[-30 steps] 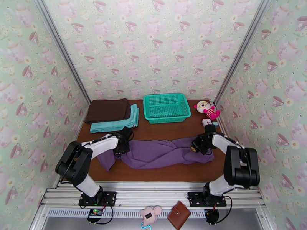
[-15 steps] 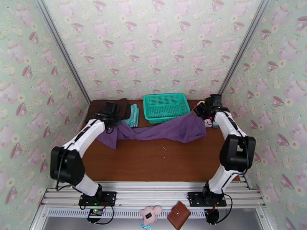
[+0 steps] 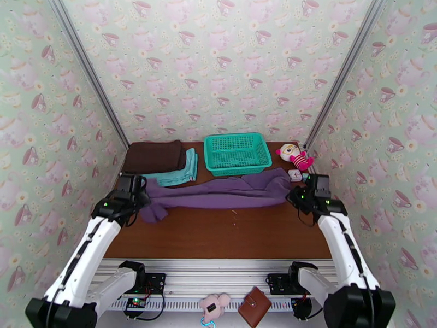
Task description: Fold and stack the trousers
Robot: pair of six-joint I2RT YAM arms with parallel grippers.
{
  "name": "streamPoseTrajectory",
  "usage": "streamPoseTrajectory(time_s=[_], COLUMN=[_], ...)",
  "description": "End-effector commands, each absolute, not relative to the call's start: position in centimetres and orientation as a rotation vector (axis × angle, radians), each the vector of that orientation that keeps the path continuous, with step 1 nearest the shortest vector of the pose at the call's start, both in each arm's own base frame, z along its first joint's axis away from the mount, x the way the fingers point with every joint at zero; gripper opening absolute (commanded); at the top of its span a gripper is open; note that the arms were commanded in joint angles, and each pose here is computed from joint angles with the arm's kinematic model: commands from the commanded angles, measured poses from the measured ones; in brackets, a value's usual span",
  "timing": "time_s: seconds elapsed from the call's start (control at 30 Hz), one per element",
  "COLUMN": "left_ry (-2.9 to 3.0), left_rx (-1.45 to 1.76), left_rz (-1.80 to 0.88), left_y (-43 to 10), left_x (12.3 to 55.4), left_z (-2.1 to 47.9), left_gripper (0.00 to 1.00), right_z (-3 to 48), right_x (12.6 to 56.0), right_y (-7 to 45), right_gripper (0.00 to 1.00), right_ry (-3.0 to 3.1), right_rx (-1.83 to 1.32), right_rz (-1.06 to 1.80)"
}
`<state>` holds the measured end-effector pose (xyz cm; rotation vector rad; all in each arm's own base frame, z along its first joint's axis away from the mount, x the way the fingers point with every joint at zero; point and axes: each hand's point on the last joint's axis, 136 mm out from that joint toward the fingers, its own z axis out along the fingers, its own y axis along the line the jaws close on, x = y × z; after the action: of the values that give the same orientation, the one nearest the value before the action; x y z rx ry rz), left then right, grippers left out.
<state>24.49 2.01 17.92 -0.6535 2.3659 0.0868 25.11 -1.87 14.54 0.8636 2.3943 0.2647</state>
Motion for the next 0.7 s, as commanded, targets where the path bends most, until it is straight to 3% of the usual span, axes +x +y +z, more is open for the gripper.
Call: streamPoseTrajectory(time_s=[0.0,0.37,0.57,0.67], left_ry=[2.332,2.363,2.362,2.378], left_rx=[-0.759,-0.712,-0.746,-0.742], left_rz=[0.029,-0.19,-0.103,-0.129], left_y=[2.0,-1.1,0.5,0.4], left_x=[22.9,24.0,24.5,26.0], left_z=[15.5,14.4,14.6,15.0], left_gripper=[0.04,0.06,0.03,0.08], right_z=[14.9,14.1,16.4,19.3], right_x=[22.5,20.6,24.5,26.4], right_y=[-4.6,-6.5,-4.9,-5.4], right_gripper=[0.0,0.0,0.0,0.0], right_ry=[2.254,2.2,2.186,2.141], right_rx=[0.984,1.166,1.082,1.034], right_rz=[0.106,-0.02,0.153,0.141])
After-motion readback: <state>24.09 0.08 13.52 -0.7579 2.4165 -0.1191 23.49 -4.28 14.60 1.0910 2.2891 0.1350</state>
